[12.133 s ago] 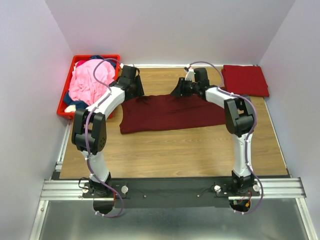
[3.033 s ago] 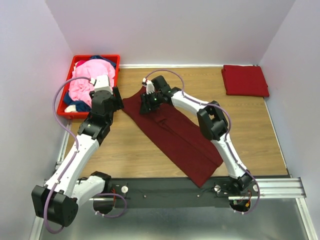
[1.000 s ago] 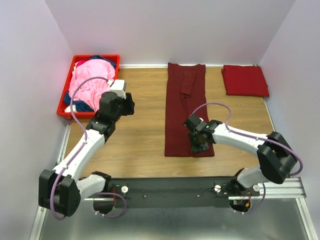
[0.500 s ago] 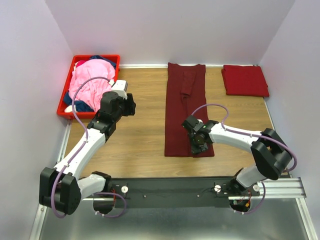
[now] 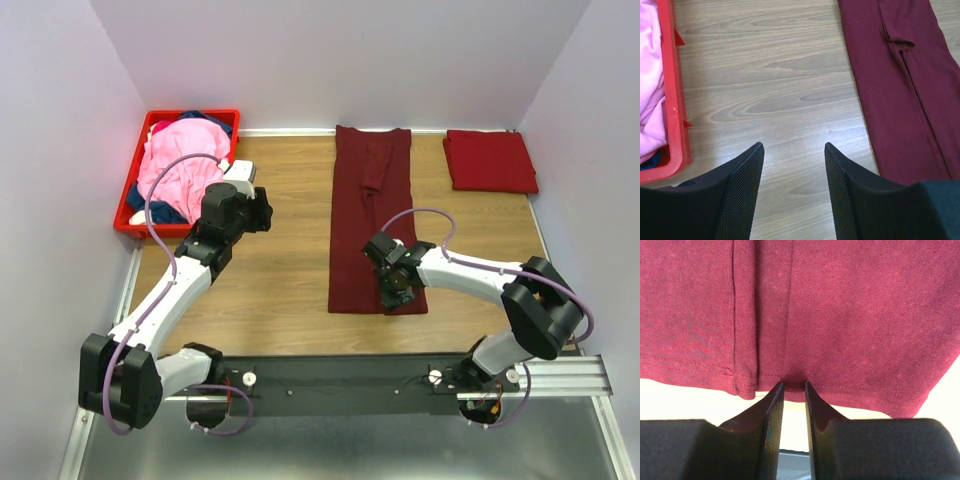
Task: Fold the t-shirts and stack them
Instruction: Fold the tshirt
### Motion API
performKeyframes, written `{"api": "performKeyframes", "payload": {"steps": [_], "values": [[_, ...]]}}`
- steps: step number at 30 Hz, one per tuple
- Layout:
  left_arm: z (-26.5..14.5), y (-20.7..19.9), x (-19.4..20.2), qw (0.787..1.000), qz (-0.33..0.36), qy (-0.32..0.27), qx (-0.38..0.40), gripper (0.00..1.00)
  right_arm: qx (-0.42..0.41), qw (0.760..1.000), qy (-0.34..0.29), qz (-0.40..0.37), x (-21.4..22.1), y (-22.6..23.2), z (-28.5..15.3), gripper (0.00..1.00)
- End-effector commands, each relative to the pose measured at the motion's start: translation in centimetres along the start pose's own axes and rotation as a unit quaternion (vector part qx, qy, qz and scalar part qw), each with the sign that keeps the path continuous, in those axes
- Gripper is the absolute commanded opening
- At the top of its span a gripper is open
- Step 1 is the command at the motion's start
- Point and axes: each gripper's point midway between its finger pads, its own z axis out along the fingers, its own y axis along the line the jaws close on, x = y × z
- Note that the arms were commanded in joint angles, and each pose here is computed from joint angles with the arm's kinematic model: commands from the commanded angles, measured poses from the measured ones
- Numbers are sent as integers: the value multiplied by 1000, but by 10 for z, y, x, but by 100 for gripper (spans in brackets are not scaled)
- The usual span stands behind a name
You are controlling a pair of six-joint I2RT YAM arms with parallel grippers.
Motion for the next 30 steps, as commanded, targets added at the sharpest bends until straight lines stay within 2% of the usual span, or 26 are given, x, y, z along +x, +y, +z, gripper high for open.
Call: {"api": "performKeyframes", "payload": {"steps": [1, 2, 7, 10, 22, 30], "values": [[0, -4, -2, 1000, 5, 2, 12, 60, -2, 1000, 7, 4, 5, 4, 4, 31], [1, -5, -2, 1000, 5, 2, 13, 60, -1, 1000, 6, 3, 5, 3, 5, 30], [1, -5, 0, 1000, 5, 5, 14, 59, 2, 1000, 1, 2, 4, 1, 3, 10], [1, -5, 0, 1000, 5, 5, 14, 59, -4, 1000, -5, 3, 1, 3, -1, 4], [3, -8, 3, 1000, 5, 12, 22, 59, -47, 999, -9, 2, -7, 19, -35, 4], [7, -23, 23, 997, -9, 47, 52, 59, -53, 998, 16, -3, 0, 24, -22, 8]]}}
